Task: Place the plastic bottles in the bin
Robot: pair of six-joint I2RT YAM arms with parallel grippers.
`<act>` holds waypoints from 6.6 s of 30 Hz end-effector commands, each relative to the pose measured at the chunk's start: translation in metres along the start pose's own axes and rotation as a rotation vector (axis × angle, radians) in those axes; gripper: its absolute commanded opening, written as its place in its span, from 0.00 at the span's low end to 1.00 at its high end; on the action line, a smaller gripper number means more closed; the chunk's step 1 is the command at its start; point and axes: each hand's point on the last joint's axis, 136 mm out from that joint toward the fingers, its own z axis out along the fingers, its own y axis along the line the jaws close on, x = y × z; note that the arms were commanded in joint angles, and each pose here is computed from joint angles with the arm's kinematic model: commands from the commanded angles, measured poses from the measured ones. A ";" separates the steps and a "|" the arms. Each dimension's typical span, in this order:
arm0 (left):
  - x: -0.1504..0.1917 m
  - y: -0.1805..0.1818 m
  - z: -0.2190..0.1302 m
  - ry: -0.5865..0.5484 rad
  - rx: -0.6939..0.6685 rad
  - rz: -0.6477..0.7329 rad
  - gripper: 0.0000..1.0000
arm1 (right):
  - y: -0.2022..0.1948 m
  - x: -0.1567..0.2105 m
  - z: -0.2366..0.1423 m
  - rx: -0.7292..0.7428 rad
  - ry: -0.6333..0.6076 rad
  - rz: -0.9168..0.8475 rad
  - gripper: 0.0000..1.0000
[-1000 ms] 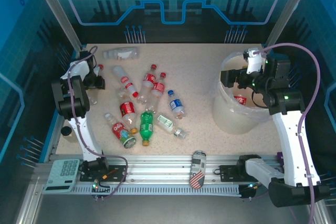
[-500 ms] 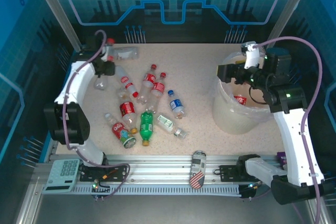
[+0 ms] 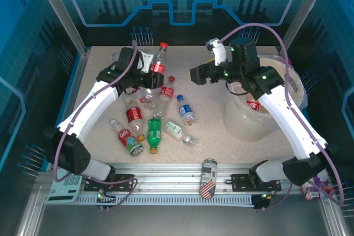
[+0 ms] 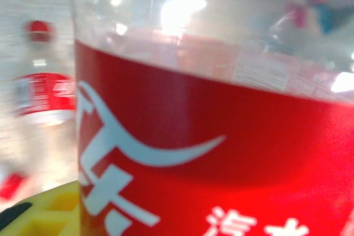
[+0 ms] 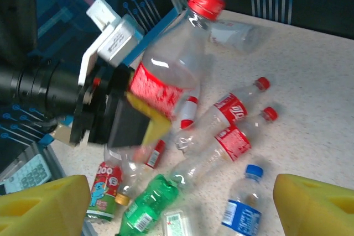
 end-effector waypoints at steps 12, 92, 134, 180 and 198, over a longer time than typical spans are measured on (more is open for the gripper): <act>-0.006 -0.094 -0.017 -0.077 0.435 0.029 0.44 | 0.015 -0.015 0.049 -0.191 0.004 0.069 0.88; 0.211 0.136 -0.083 0.066 -0.566 -0.823 0.93 | -0.242 0.163 -0.108 0.859 0.411 0.322 0.64; 0.300 0.106 -0.043 0.252 -0.514 -1.013 0.78 | -0.143 0.037 -0.151 0.582 -0.057 0.185 0.98; 0.035 -0.096 -0.013 -0.147 0.433 -0.100 0.47 | 0.023 0.003 0.069 -0.204 0.100 0.148 0.95; 0.030 -0.096 -0.006 -0.154 0.409 -0.087 0.72 | 0.002 0.000 0.078 -0.144 0.097 0.151 0.54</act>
